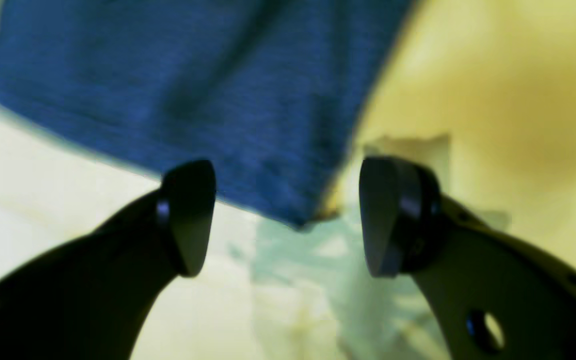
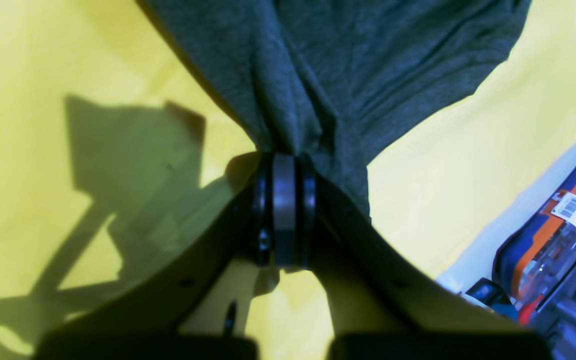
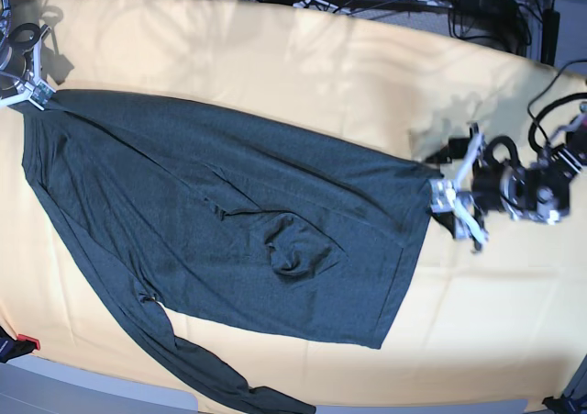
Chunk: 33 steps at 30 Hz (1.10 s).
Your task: Fold the T-shirt properly
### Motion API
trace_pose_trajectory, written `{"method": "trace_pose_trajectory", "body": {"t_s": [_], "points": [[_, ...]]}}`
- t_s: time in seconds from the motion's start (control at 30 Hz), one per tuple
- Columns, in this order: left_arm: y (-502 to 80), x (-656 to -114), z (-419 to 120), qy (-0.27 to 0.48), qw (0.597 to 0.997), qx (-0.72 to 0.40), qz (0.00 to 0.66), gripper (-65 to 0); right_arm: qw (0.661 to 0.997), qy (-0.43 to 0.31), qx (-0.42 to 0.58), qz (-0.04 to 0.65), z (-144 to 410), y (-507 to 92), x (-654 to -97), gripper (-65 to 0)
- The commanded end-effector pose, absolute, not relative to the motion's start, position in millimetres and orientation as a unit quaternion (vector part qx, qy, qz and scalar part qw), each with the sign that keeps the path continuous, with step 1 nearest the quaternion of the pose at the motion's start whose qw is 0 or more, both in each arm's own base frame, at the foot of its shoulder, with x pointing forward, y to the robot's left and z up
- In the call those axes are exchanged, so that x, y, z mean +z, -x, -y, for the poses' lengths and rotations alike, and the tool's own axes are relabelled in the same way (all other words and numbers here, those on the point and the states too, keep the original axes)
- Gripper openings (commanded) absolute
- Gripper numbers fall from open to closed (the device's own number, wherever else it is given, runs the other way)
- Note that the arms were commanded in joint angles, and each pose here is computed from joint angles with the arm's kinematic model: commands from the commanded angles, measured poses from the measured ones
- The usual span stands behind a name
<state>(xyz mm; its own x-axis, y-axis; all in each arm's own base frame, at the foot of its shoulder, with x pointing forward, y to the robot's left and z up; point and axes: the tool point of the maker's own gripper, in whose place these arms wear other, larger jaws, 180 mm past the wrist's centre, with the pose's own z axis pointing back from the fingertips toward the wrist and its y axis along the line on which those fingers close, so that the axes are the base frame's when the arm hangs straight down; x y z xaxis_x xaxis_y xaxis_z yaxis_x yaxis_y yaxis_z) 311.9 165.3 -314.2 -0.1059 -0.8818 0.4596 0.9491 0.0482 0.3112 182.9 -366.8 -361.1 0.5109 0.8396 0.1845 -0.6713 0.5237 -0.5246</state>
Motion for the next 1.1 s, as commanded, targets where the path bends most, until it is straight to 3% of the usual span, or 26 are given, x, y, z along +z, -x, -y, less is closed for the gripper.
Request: {"method": "trace_pose_trajectory", "body": {"t_s": [0.0,0.13,0.27,1.07], "points": [[-316,-307,-165,0.049,0.651,-0.699,0.292,-20.1,0.838,0.214,0.450,0.223,372,-193,-350,-65.0],[-307,-326,-163,0.026,0.606,-0.748,0.269,-20.1,0.838,0.213,0.449,0.226,371,-195,-349,-65.0],[-316,-327,-158,0.003,0.597,-0.751,0.282,-20.1,0.839,0.215,0.447,0.223,372,-194,-349,-65.0],[-352,-320,-166,-0.020,0.584,-0.759,0.289,-20.3,0.841,0.230,0.437,0.223,377,-196,-347,-65.0]]}}
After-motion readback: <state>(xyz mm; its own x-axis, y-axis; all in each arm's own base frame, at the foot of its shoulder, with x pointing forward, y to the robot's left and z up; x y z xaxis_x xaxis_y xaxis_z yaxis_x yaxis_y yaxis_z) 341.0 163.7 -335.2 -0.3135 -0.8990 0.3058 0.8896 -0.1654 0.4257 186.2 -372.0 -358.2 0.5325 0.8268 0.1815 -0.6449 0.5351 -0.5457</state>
